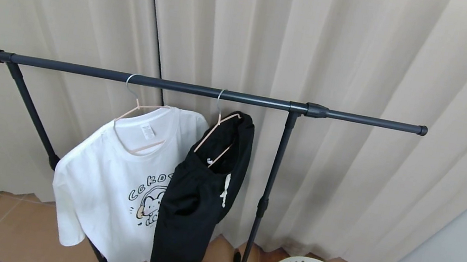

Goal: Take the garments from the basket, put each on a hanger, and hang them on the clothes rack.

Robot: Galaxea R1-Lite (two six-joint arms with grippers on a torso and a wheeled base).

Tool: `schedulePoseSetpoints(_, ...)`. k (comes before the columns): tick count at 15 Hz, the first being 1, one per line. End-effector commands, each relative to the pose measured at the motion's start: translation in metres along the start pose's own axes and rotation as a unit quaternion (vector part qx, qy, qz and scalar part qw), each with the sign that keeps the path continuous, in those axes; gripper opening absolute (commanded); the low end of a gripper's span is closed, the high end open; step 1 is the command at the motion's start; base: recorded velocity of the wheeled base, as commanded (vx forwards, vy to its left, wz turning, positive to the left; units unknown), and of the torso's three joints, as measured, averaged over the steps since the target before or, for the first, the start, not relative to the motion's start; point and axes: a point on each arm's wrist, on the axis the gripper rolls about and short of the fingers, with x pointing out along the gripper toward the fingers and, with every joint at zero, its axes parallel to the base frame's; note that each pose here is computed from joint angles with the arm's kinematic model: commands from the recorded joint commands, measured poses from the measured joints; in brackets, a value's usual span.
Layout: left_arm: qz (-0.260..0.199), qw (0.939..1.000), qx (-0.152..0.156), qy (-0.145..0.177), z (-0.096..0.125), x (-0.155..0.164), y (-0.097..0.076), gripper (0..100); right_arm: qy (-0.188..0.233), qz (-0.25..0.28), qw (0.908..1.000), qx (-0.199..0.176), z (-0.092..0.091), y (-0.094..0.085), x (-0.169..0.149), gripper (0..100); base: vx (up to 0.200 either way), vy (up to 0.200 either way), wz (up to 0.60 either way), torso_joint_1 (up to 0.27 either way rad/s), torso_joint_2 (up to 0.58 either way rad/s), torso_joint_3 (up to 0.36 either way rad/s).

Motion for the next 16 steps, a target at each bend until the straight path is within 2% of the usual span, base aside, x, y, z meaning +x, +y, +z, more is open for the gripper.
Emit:
schedulePoseSetpoints(1, 0.025, 0.9993, -0.009, -0.028, -0.028, -0.024, -0.003, 100, -0.023, -0.016, 0.9994, -0.020, -0.032, -0.009, -0.034, 100, 0.000, 0.000, 0.00, 0.000, 0.00, 0.000)
schedulePoseSetpoints(2, 0.027, 0.9992, -0.010, -0.029, -0.028, -0.024, -0.003, 100, -0.023, -0.016, 0.9994, -0.022, -0.033, -0.010, -0.035, 100, 0.000, 0.000, 0.00, 0.000, 0.00, 0.000)
schedulePoseSetpoints(3, 0.082, 0.9958, -0.027, -0.030, -0.029, -0.025, -0.002, 100, -0.017, -0.042, 0.9988, -0.021, -0.046, -0.012, -0.044, 100, 0.000, 0.000, 0.00, 0.000, 0.00, 0.000)
schedulePoseSetpoints(4, 0.142, 0.9881, -0.042, -0.044, -0.030, -0.027, -0.003, 100, -0.027, -0.118, 0.9927, 0.007, -0.046, -0.014, -0.047, 100, 0.000, 0.000, 0.00, 0.000, 0.00, 0.000)
schedulePoseSetpoints(5, 0.170, 0.9822, -0.045, -0.066, -0.031, -0.030, -0.005, 100, -0.033, -0.169, 0.9848, 0.024, -0.047, -0.015, -0.050, 100, 0.000, 0.000, 0.00, 0.000, 0.00, 0.000)
schedulePoseSetpoints(6, 0.182, 0.9787, -0.045, -0.085, -0.033, -0.033, -0.006, 100, -0.045, -0.195, 0.9792, 0.034, -0.048, -0.014, -0.053, 100, 0.000, 0.000, 0.00, 0.000, 0.00, 0.000)
schedulePoseSetpoints(7, 0.188, 0.9754, -0.040, -0.109, -0.034, -0.036, -0.008, 100, -0.058, -0.218, 0.9734, 0.041, -0.049, -0.014, -0.057, 100, 0.000, 0.000, 0.00, 0.000, 0.00, 0.000)
schedulePoseSetpoints(8, 0.193, 0.9654, -0.026, -0.174, -0.040, -0.043, -0.012, 100, -0.101, -0.252, 0.9611, 0.053, -0.052, -0.012, -0.065, 100, 0.000, 0.000, 0.00, 0.000, 0.00, 0.000)
schedulePoseSetpoints(9, 0.194, 0.9644, -0.025, -0.178, -0.040, -0.044, -0.013, 100, -0.109, -0.255, 0.9591, 0.053, -0.053, -0.012, -0.066, 100, 0.000, 0.000, 0.00, 0.000, 0.00, 0.000)
schedulePoseSetpoints(10, 0.191, 0.9639, -0.031, -0.183, -0.039, -0.044, -0.013, 100, -0.130, -0.267, 0.9518, 0.078, -0.055, -0.010, -0.069, 100, 0.000, 0.000, 0.00, 0.000, 0.00, 0.000)
schedulePoseSetpoints(11, 0.192, 0.9634, -0.031, -0.184, -0.039, -0.044, -0.013, 100, -0.134, -0.288, 0.9419, 0.109, -0.055, -0.010, -0.069, 100, 0.000, 0.000, 0.00, 0.000, 0.00, 0.000)
schedulePoseSetpoints(12, 0.192, 0.9634, -0.031, -0.184, -0.039, -0.044, -0.013, 100, -0.135, -0.323, 0.9292, 0.118, -0.056, -0.007, -0.070, 100, 0.000, 0.000, 0.00, 0.000, 0.00, 0.000)
schedulePoseSetpoints(13, 0.191, 0.9636, -0.031, -0.184, -0.039, -0.044, -0.013, 100, -0.145, -0.339, 0.9217, 0.120, -0.057, -0.006, -0.072, 100, 0.000, 0.000, 0.00, 0.000, 0.00, 0.000)
schedulePoseSetpoints(14, 0.191, 0.9636, -0.031, -0.184, -0.039, -0.044, -0.013, 100, -0.169, -0.339, 0.9186, 0.114, -0.059, -0.004, -0.075, 100, 0.000, 0.000, 0.00, 0.000, 0.00, 0.000)
schedulePoseSetpoints(16, 0.193, 0.9633, -0.032, -0.184, -0.039, -0.044, -0.013, 100, -0.173, -0.326, 0.9213, 0.122, -0.059, -0.003, -0.075, 100, 0.000, 0.000, 0.00, 0.000, 0.00, 0.000)
